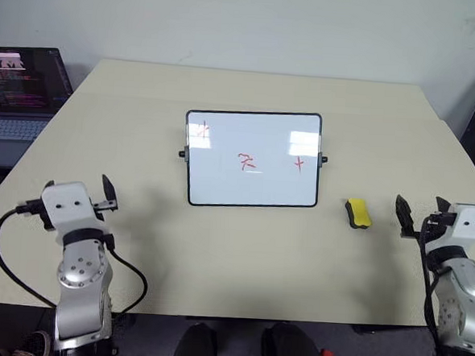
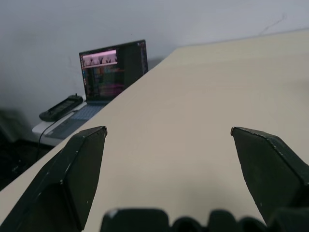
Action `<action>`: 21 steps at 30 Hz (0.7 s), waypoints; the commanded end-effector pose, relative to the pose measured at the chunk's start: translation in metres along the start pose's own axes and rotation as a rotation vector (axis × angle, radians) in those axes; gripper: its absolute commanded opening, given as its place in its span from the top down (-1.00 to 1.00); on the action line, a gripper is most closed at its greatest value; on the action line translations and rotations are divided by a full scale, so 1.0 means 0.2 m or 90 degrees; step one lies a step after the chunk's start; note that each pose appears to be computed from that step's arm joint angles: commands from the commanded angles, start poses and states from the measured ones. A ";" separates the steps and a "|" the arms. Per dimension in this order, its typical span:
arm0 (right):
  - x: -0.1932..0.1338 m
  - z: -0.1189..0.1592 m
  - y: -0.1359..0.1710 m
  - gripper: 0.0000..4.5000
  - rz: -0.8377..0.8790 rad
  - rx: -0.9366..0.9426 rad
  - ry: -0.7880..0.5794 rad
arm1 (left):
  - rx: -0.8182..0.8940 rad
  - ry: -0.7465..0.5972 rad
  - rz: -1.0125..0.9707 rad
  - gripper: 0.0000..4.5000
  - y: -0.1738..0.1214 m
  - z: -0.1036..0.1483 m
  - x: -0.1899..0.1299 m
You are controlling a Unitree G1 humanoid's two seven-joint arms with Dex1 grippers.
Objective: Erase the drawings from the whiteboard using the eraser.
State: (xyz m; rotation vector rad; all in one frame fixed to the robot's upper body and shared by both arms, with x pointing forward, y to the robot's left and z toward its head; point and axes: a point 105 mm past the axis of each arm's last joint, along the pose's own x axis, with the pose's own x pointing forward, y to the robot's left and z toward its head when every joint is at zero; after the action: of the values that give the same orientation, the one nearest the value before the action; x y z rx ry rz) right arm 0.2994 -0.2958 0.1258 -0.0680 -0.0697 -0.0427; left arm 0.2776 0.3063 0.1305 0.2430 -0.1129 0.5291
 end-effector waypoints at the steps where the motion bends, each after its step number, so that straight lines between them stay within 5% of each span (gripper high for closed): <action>1: -0.01 0.05 -0.04 -0.99 -0.014 -0.011 -0.002 | -0.005 -0.031 0.023 -1.00 0.01 0.04 0.00; 4: -0.04 -0.01 -0.05 -0.99 -0.035 -0.018 0.029 | -0.010 -0.012 0.033 -1.00 0.01 0.00 -0.01; 9: -0.06 0.15 0.04 -0.99 0.021 -0.027 -0.024 | -0.033 -0.041 0.002 -1.00 0.05 0.09 0.02; 13: -0.05 0.15 0.14 -0.99 0.054 -0.002 -0.026 | -0.032 -0.085 -0.062 -1.00 0.09 0.17 0.06; 21: -0.08 0.19 0.27 -0.99 0.104 0.030 0.003 | -0.057 -0.101 -0.519 -1.00 -0.18 0.47 0.10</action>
State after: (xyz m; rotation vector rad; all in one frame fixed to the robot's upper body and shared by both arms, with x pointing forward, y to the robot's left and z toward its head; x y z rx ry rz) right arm 0.2871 -0.2474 0.1475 -0.0233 -0.0319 0.1033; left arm 0.3099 0.2826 0.2074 0.2294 -0.1654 -0.1446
